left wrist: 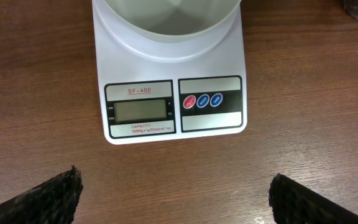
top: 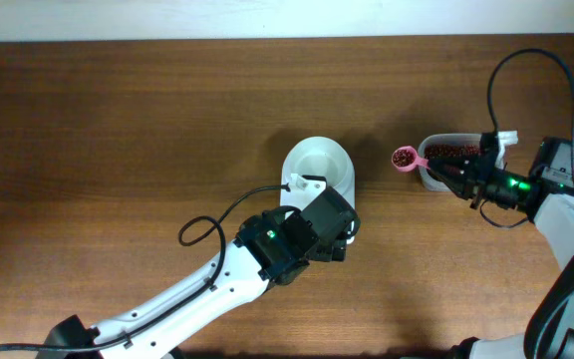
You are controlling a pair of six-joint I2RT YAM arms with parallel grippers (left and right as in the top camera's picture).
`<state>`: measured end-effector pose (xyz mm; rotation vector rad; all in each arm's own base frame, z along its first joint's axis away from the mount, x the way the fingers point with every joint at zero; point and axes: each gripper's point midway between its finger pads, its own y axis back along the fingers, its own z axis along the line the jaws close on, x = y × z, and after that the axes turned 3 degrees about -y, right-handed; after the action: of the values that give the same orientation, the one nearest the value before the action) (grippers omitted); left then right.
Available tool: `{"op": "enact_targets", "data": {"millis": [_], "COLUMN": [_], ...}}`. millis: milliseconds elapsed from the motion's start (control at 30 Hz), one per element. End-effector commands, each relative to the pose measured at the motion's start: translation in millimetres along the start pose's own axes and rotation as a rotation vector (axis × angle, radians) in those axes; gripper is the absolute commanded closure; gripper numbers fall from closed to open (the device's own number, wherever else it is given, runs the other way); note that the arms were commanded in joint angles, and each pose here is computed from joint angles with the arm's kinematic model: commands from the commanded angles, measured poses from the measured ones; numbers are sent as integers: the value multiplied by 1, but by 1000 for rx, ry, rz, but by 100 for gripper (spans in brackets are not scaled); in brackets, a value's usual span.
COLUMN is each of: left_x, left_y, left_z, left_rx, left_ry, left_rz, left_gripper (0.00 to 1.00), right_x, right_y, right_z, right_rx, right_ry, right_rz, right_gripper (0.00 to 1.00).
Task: Scoop and weigh 50g on scale
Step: 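Lift the filled pink scoop out of the tub toward the scale bowl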
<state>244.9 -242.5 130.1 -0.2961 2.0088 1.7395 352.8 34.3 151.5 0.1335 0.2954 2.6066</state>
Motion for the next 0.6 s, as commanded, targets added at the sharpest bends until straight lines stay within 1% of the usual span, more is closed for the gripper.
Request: {"op": "enact_targets", "data": {"millis": [0,267,567], "left_x": [0,0,1], "left_y": [-1,-1,-1], "left_z": [1,1,1], "left_rx": [-9,-9,-10], "left_ry": [-9,-9,-10], "left_rz": [-2,-2,-2], "left_gripper": [1,1,1], "right_x": [10,36,48], "right_y": [-11,-41,-54], "right_z": [5,11,15], "right_rx": [-21,-16,-16], "right_ry": [1,21,30], "right_rz": [52,163,211], "right_gripper": [96,96,96]}}
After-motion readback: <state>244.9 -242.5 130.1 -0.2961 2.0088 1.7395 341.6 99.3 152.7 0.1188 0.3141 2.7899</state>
